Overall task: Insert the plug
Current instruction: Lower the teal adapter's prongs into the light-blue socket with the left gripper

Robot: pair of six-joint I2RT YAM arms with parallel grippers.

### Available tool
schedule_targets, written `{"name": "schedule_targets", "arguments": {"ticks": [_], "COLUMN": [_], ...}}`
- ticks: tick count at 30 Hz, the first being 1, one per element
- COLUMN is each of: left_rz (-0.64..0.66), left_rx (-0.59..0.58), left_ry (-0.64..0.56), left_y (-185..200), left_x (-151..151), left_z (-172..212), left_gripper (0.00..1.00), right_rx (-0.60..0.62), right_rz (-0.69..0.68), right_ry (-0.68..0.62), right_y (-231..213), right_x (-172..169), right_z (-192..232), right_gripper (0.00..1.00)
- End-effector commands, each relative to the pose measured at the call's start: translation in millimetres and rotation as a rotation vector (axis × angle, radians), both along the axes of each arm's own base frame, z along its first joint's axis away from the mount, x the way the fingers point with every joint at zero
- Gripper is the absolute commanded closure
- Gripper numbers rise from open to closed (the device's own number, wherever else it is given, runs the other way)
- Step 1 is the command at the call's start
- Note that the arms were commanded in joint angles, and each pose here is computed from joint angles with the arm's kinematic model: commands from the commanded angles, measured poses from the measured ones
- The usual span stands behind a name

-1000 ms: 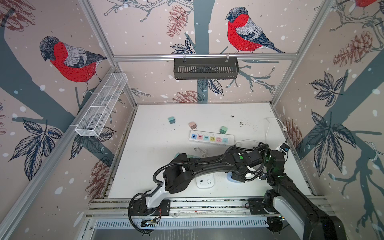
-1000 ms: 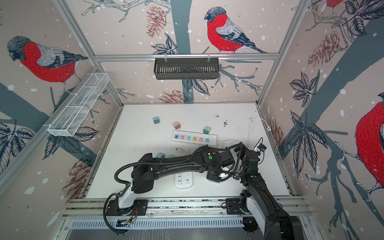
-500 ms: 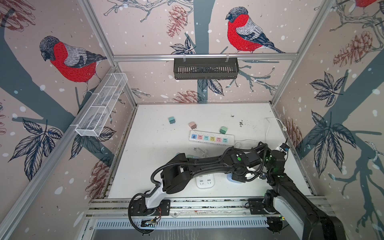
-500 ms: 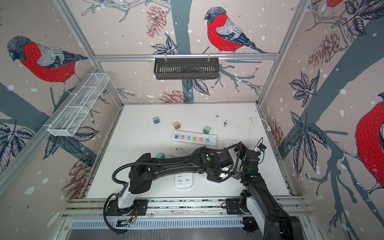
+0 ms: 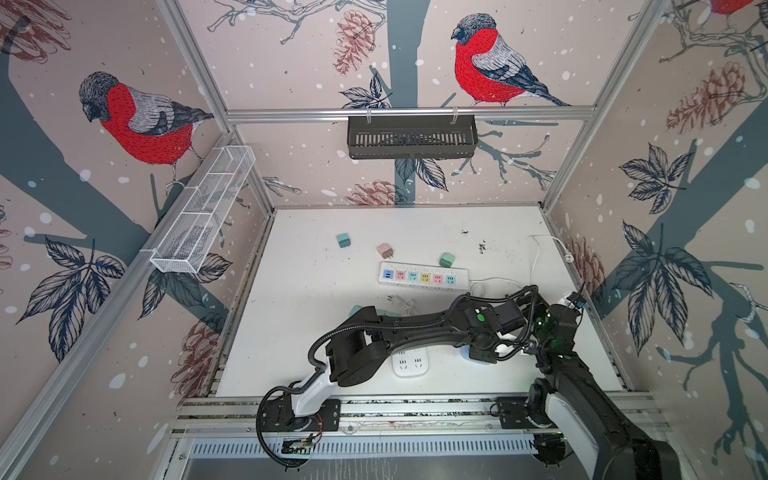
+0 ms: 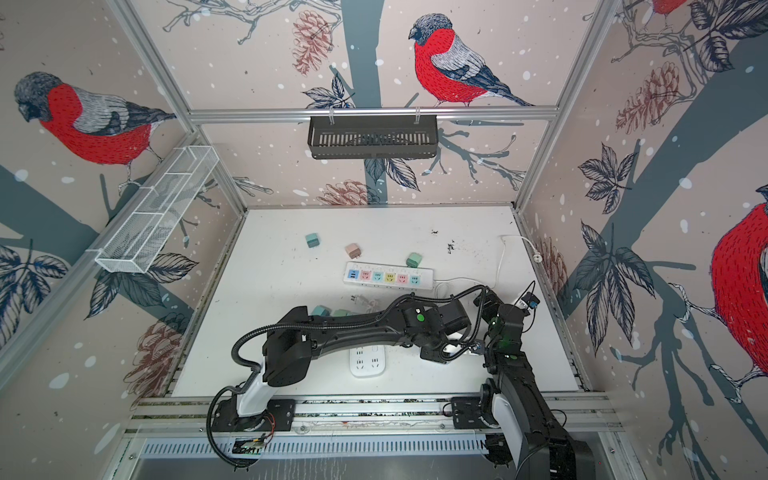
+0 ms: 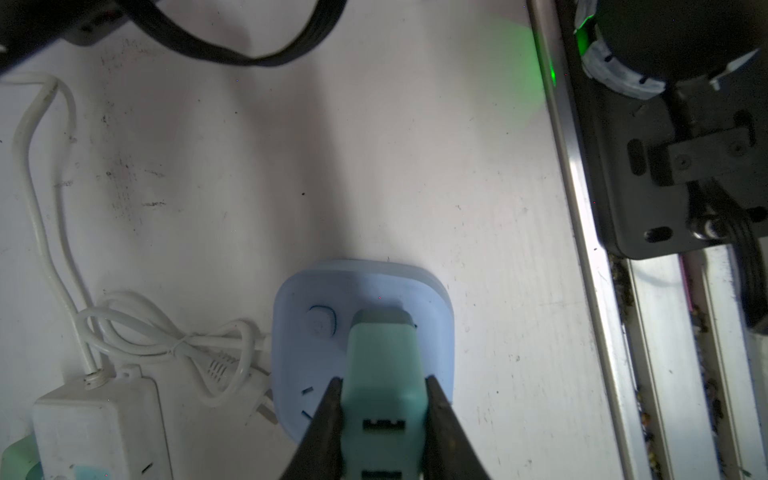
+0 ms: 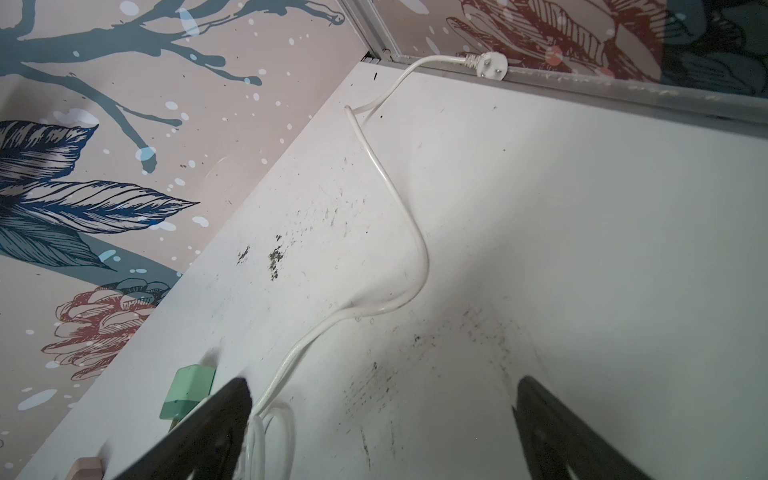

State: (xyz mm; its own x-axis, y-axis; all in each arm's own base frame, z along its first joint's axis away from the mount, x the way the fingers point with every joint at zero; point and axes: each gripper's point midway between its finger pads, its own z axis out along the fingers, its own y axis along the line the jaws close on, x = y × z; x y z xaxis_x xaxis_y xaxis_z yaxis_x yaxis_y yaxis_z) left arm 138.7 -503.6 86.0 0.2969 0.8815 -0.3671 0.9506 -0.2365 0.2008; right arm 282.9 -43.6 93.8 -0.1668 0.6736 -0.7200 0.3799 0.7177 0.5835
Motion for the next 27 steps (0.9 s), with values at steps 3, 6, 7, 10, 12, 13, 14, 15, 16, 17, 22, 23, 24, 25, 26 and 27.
{"name": "schedule_targets", "arguments": {"ticks": [3, 6, 7, 10, 12, 13, 14, 15, 16, 17, 22, 23, 24, 25, 26, 27], "left_rz": [0.06, 0.074, 0.074, 0.072, 0.073, 0.071, 0.067, 0.066, 0.066, 0.068, 0.06, 0.056, 0.054, 0.052, 0.052, 0.052], "left_rx": [0.206, 0.225, 0.228, 0.244, 0.244, 0.243, 0.246, 0.252, 0.257, 0.264, 0.297, 0.3, 0.303, 0.31, 0.316, 0.323], "left_ry": [0.022, 0.032, 0.033, 0.032, 0.028, 0.028, 0.03, 0.031, 0.03, 0.031, 0.036, 0.036, 0.036, 0.035, 0.034, 0.031], "left_y": [57, 74, 77, 83, 82, 81, 79, 77, 75, 73, 63, 61, 60, 60, 59, 59], "left_x": [5, 5, 5, 3, 5, 5, 5, 6, 6, 8, 11, 11, 12, 12, 13, 14], "left_z": [-20, -17, -18, -18, -17, -17, -17, -18, -18, -19, -28, -28, -30, -32, -34, -36], "left_gripper": [1.0, 1.0, 1.0, 1.0, 1.0, 1.0, 1.0, 1.0, 1.0, 1.0, 1.0, 1.0, 1.0, 1.0, 1.0, 1.0], "right_rx": [0.011, 0.012, 0.012, 0.012, 0.013, 0.012, 0.012, 0.013, 0.011, 0.012, 0.014, 0.014, 0.014, 0.012, 0.012, 0.012], "right_rz": [0.002, 0.0, 0.001, 0.001, 0.005, 0.005, 0.007, 0.005, 0.006, 0.006, 0.005, 0.007, 0.005, 0.007, 0.008, 0.007], "right_ry": [-0.036, -0.036, -0.038, -0.036, -0.034, -0.034, -0.031, -0.032, -0.033, -0.032, -0.032, -0.03, -0.03, -0.03, -0.033, -0.032], "right_y": [1, 0, 1, 1, 1, 1, 2, 1, 1, 1, 1, 2, 1, 2, 2, 2], "right_x": [3, 3, 3, 3, 3, 3, 3, 3, 3, 3, 3, 3, 3, 3, 3, 3], "right_z": [8, 8, 8, 7, 7, 7, 7, 7, 7, 7, 7, 7, 7, 7, 8, 7], "right_gripper": [0.0, 0.0, 0.0, 0.0, 0.0, 0.0, 0.0, 0.0, 0.0, 0.0, 0.0, 0.0, 0.0, 0.0, 0.0, 0.0]}}
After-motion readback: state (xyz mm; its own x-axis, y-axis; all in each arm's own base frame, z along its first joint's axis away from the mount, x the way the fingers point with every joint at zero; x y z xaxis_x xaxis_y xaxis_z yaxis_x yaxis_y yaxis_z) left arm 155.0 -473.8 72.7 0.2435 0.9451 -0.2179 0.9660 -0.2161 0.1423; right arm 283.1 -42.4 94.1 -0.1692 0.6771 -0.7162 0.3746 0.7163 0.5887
